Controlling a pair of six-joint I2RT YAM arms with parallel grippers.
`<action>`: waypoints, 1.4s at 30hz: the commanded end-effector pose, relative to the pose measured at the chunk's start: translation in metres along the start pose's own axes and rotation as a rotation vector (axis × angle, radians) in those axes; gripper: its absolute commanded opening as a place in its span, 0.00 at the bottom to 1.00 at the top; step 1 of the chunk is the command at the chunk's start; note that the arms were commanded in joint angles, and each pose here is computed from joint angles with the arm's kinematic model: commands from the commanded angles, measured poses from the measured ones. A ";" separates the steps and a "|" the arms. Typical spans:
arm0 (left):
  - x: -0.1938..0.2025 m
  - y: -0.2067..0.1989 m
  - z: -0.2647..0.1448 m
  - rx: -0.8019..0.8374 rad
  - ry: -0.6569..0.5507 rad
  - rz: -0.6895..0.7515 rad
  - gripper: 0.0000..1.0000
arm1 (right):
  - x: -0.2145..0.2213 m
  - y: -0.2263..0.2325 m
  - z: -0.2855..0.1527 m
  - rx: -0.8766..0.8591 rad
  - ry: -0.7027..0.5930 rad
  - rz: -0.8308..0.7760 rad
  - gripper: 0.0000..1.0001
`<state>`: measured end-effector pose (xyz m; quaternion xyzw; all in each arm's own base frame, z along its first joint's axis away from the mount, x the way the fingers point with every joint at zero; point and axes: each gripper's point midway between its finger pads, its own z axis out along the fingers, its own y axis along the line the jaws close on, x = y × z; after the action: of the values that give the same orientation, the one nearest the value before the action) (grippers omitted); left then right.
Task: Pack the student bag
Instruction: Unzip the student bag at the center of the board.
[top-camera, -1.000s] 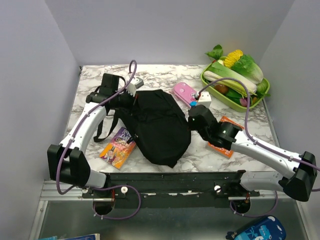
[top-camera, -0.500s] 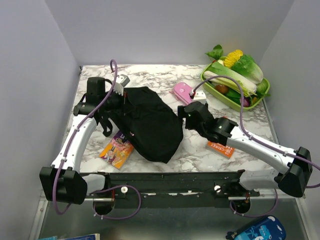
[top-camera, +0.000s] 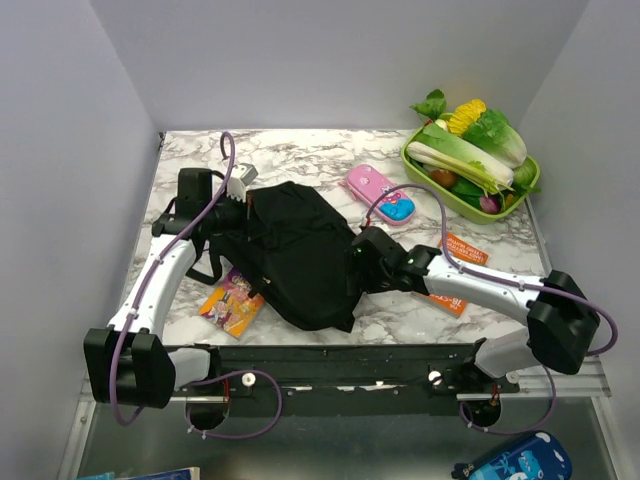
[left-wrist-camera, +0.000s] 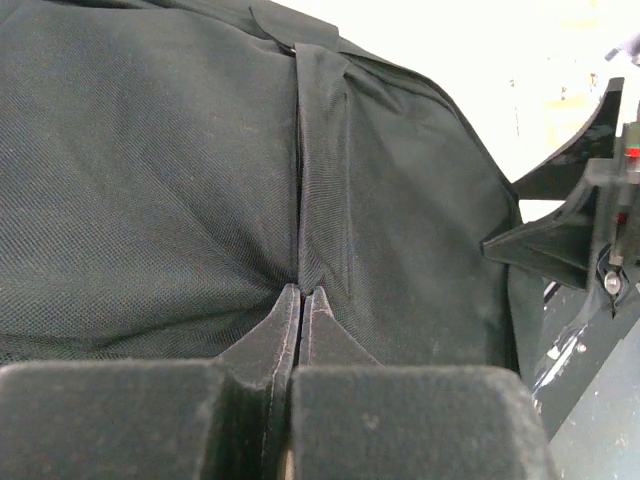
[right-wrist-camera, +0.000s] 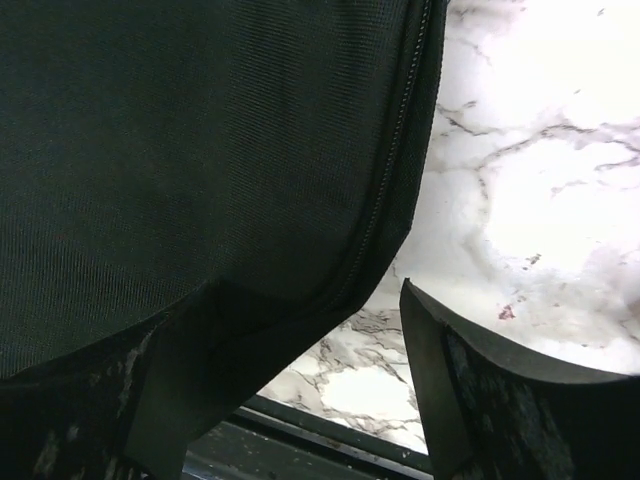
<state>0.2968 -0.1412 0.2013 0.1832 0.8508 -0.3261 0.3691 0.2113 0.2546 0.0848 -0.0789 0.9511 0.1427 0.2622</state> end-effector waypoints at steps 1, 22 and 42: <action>0.007 -0.007 -0.005 0.030 -0.010 0.065 0.00 | 0.016 0.008 0.022 -0.061 0.075 0.044 0.79; 0.039 0.005 -0.008 -0.019 0.056 0.155 0.00 | -0.161 -0.006 -0.001 0.149 -0.321 -0.134 0.11; 0.056 0.014 0.022 0.043 0.131 0.117 0.00 | -0.069 0.090 -0.061 -0.128 -0.232 -0.160 0.76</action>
<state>0.2749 -0.1295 0.1389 0.2408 0.8693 -0.2858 0.3236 0.2661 0.2949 0.2298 -0.1208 0.8702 0.1502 0.4534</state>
